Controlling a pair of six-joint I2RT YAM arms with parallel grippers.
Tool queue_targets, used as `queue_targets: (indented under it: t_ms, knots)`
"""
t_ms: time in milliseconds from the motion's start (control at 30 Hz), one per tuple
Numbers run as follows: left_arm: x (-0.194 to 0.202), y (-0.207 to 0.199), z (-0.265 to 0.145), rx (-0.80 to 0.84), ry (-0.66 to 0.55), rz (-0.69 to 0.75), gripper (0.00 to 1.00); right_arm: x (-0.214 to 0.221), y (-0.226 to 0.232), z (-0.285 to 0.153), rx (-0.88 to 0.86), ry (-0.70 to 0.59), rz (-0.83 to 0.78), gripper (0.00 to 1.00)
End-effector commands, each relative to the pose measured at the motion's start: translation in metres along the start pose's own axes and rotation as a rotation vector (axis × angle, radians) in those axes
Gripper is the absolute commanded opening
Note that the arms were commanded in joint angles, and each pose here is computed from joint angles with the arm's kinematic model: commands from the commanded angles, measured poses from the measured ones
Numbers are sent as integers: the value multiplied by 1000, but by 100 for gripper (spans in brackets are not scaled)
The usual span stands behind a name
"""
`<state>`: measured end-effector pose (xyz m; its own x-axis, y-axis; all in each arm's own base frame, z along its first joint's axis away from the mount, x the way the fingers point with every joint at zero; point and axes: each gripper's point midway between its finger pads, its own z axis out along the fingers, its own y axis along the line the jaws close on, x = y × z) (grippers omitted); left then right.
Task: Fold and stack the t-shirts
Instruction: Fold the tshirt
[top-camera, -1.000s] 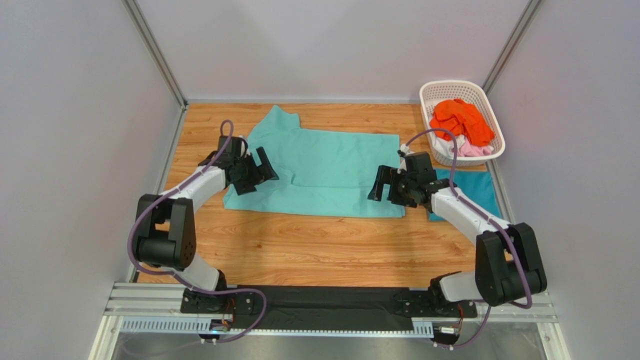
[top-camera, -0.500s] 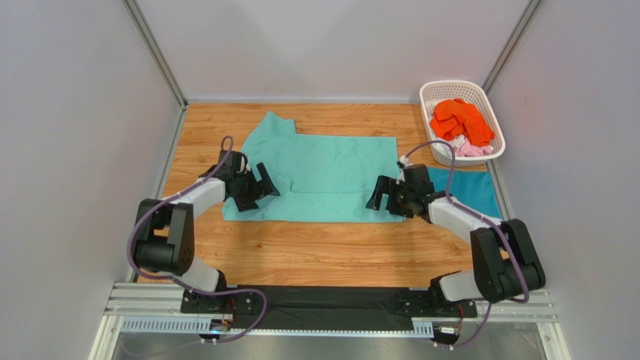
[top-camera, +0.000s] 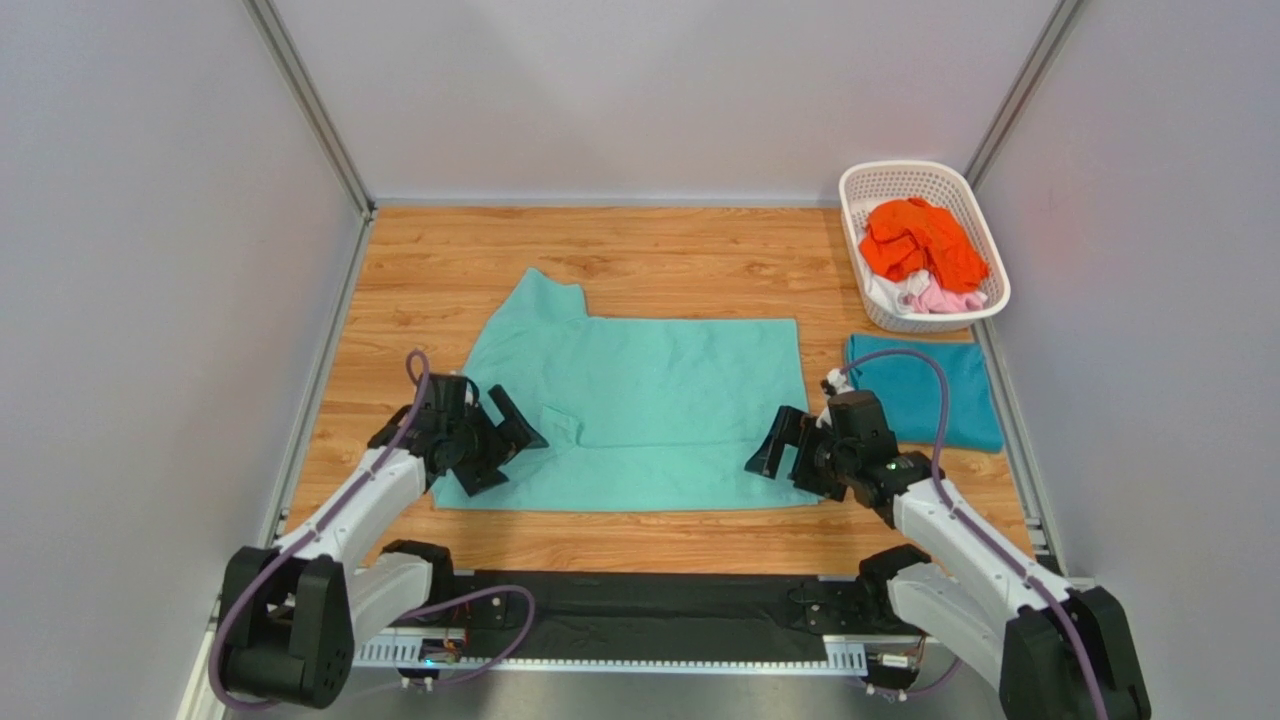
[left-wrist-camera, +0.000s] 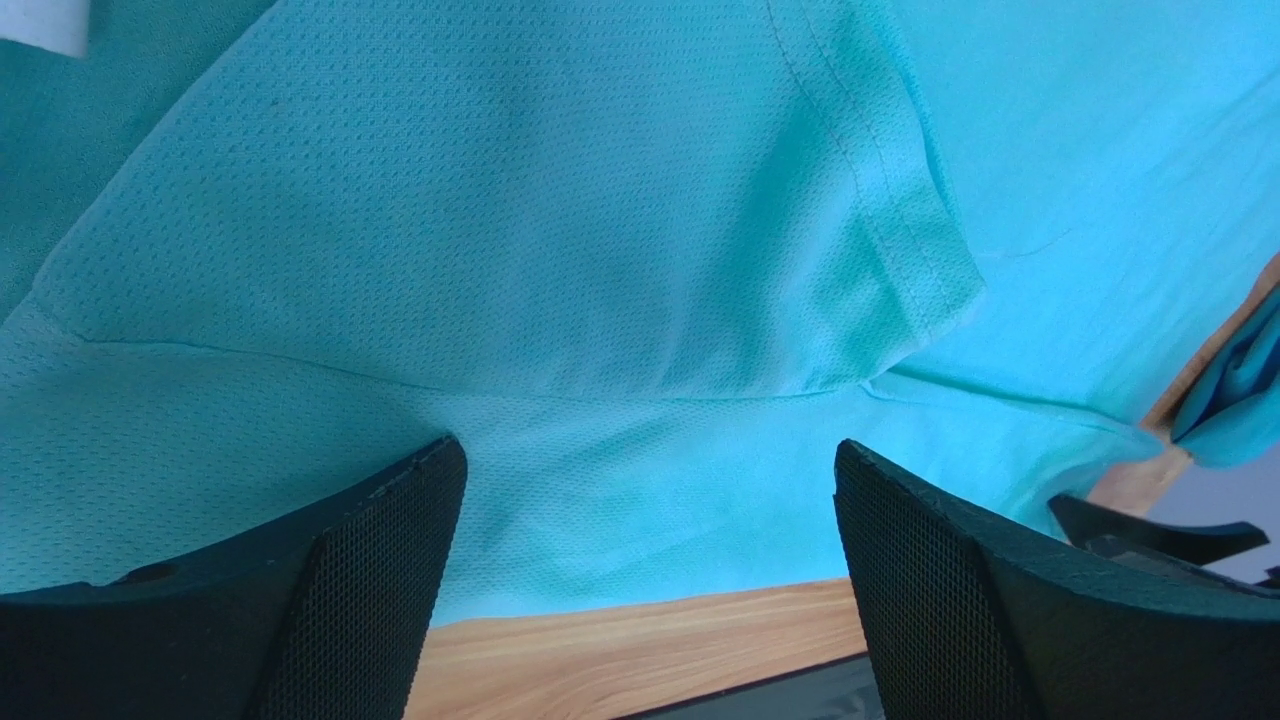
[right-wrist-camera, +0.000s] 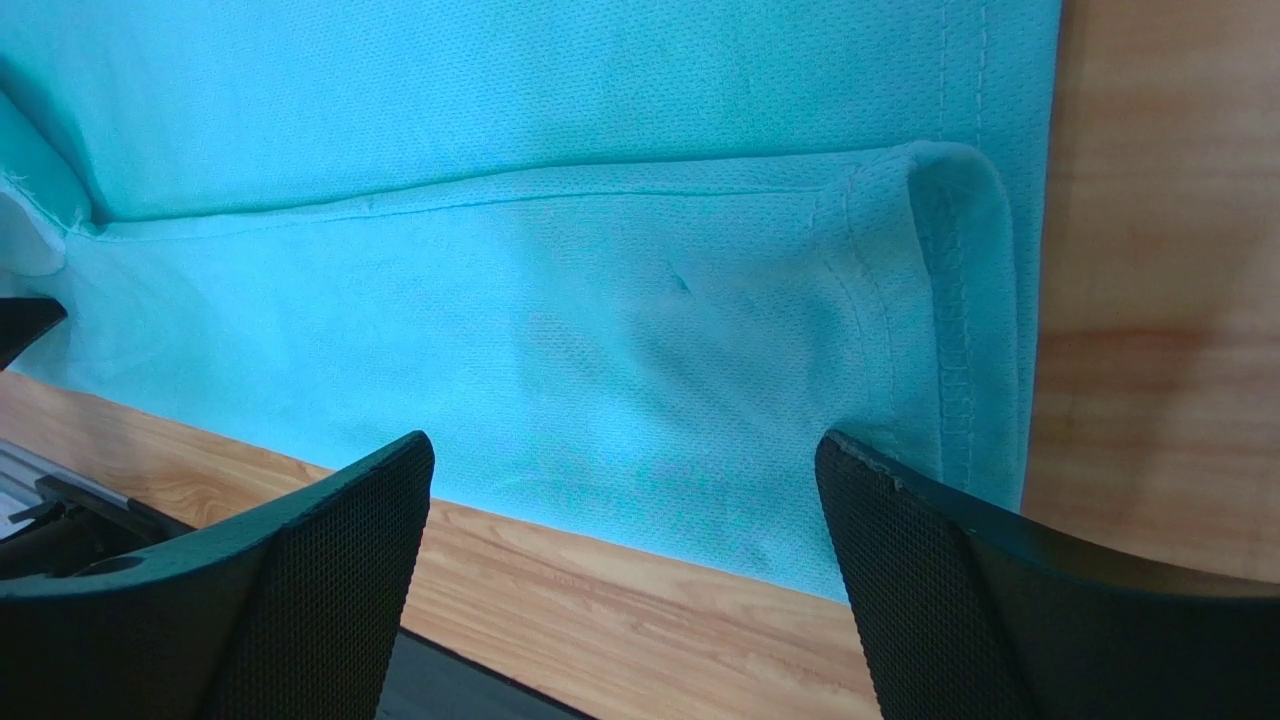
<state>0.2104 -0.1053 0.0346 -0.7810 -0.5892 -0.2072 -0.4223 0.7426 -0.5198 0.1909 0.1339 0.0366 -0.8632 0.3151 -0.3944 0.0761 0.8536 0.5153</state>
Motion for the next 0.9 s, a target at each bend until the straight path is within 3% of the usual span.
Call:
queue_targets:
  t_ms: [0, 333, 533, 733, 867]
  knots:
    - [30, 38, -8, -147, 45, -89, 100, 38, -27, -10, 113, 94, 101, 100]
    - [43, 44, -33, -132, -8, -118, 100, 56, -30, -27, 132, 109, 156, 100]
    - [41, 39, -43, -105, -26, -93, 100, 41, -2, -38, 14, 68, 107, 100]
    - [16, 18, -69, -71, -132, -72, 100, -7, 26, -65, -36, -91, 15, 100]
    - [-11, 0, -89, -57, -236, -58, 100, -48, 32, -88, 45, -211, -59, 100]
